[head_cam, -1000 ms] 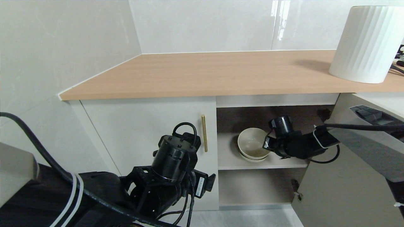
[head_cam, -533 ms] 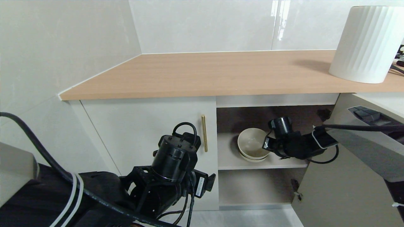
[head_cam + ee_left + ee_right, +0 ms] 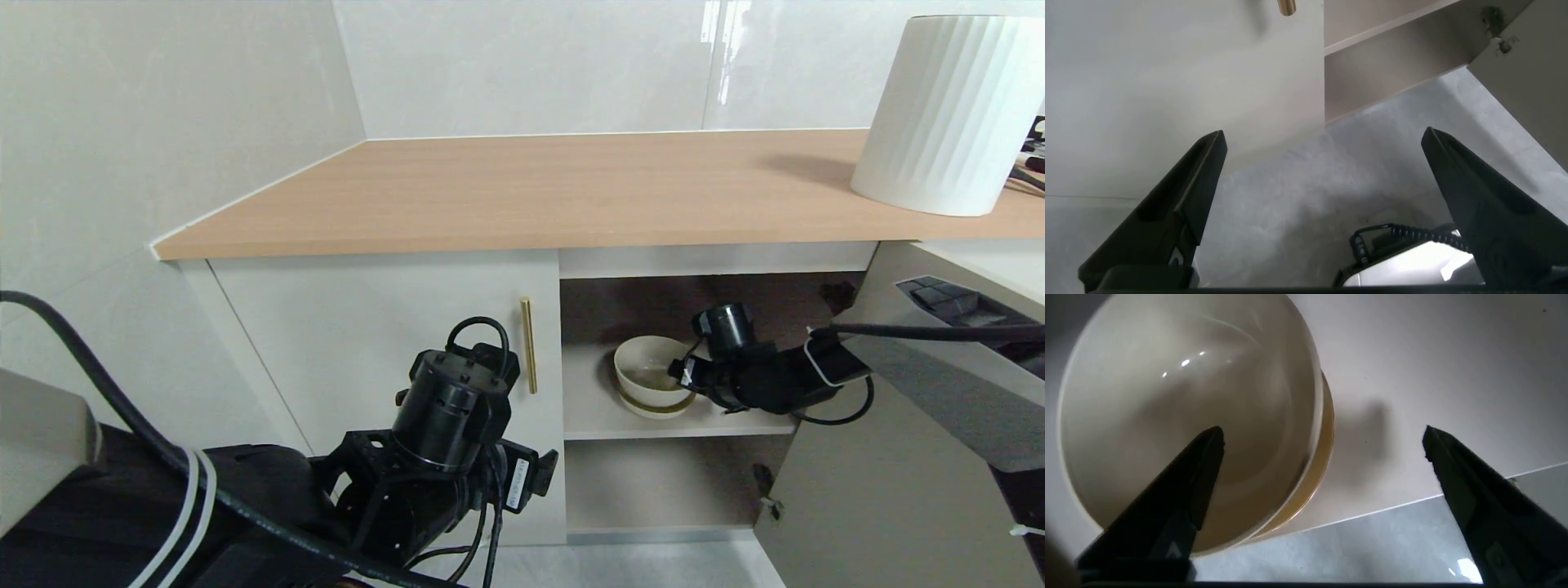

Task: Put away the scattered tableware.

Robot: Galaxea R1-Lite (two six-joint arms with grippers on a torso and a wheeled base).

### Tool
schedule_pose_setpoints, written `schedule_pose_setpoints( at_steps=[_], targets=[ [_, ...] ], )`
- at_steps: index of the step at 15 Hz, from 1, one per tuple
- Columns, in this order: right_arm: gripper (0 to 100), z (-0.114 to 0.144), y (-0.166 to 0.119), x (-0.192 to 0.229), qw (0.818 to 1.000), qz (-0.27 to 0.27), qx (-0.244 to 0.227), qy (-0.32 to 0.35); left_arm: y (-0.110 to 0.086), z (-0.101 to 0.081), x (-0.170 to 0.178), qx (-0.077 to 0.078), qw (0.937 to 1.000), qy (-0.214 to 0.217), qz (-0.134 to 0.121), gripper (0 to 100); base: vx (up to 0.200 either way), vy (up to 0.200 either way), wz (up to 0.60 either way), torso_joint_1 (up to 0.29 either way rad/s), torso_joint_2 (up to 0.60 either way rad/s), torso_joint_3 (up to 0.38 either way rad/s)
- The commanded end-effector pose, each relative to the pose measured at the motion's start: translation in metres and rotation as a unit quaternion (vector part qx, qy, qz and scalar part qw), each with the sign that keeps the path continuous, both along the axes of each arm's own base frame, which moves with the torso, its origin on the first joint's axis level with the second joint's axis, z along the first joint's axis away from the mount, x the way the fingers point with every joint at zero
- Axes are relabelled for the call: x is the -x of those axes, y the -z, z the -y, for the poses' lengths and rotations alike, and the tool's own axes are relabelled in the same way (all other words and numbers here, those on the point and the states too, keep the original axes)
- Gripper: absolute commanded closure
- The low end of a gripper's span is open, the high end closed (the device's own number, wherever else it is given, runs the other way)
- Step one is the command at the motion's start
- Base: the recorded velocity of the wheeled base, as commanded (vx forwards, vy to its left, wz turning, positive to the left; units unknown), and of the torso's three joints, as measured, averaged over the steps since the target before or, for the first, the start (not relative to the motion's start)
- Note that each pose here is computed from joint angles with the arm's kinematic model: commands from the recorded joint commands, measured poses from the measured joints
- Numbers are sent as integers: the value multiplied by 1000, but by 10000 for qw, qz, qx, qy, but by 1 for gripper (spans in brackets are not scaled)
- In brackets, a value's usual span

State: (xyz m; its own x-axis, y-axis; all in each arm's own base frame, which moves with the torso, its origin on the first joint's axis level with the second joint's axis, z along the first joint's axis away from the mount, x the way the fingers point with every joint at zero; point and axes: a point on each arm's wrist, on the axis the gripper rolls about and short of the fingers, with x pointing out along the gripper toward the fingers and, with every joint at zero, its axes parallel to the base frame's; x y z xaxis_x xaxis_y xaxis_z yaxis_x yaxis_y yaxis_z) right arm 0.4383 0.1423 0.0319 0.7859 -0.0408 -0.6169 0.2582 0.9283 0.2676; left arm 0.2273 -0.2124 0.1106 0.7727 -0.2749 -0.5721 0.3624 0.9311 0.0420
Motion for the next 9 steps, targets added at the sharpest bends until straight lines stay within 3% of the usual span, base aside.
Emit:
schedule_pose_setpoints(
  at_steps=[1, 3, 7, 9],
  targets=[
    [0, -2, -4, 2, 10000, 34, -5, 0, 0, 0, 0, 3, 10000, -3, 2, 0, 0, 0, 0, 0, 0, 0],
    [0, -1, -12, 5, 10000, 84, -1, 16, 0, 0, 0, 3, 10000, -3, 2, 0, 0, 0, 0, 0, 0, 0],
    [0, -15, -72, 70, 9983, 234, 5, -536, -2, 1, -2, 134, 9998, -21, 134, 0, 0, 0, 0, 0, 0, 0],
    [0, -6, -91, 99, 9965, 251, 105, -787, -2, 0, -1, 132, 9998, -15, 126, 0, 0, 0, 0, 0, 0, 0]
  ],
)
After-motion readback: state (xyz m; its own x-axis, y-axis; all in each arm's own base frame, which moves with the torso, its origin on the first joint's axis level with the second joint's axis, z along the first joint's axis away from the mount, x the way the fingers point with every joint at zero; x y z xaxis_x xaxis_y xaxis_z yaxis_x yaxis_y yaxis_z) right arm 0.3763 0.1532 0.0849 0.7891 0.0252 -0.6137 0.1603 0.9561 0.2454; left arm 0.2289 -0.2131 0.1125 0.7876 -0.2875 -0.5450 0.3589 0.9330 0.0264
